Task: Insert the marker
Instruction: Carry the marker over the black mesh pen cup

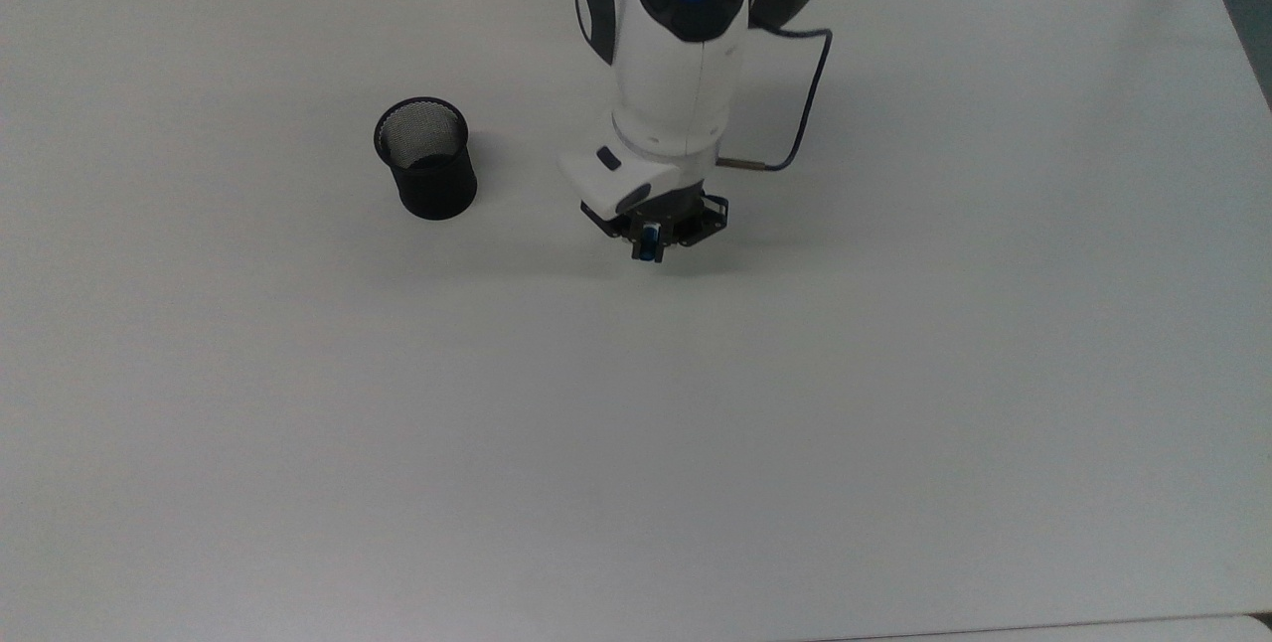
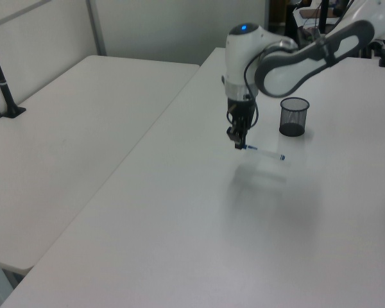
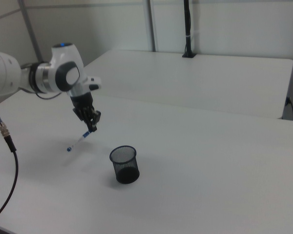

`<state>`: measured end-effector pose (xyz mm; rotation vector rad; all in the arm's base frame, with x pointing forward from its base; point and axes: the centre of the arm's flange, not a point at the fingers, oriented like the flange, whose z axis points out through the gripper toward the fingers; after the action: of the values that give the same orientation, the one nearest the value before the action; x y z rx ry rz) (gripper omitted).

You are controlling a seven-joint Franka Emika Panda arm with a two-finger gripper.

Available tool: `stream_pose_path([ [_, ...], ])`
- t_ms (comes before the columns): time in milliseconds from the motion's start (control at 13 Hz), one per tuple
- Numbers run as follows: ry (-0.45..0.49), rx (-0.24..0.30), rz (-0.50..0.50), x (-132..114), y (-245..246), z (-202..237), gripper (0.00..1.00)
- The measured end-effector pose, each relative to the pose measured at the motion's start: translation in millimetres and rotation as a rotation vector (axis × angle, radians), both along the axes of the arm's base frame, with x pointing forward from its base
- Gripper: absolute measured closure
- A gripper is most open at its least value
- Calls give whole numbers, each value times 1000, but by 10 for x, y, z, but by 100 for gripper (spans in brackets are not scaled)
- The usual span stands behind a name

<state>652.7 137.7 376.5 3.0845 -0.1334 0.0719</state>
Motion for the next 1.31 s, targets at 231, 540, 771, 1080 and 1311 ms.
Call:
stream_pose_path([
  [231, 8, -10, 5, -211, -380, 831, 82],
  [540, -45, 19, 42, -470, -1094, 1533, 82],
  [771, -73, 42, 100, -760, -1672, 1791, 82],
  [1080, -179, 32, 163, -1037, -2279, 1776, 82],
  [1311, -307, -6, 169, -1015, -2325, 1406, 82],
])
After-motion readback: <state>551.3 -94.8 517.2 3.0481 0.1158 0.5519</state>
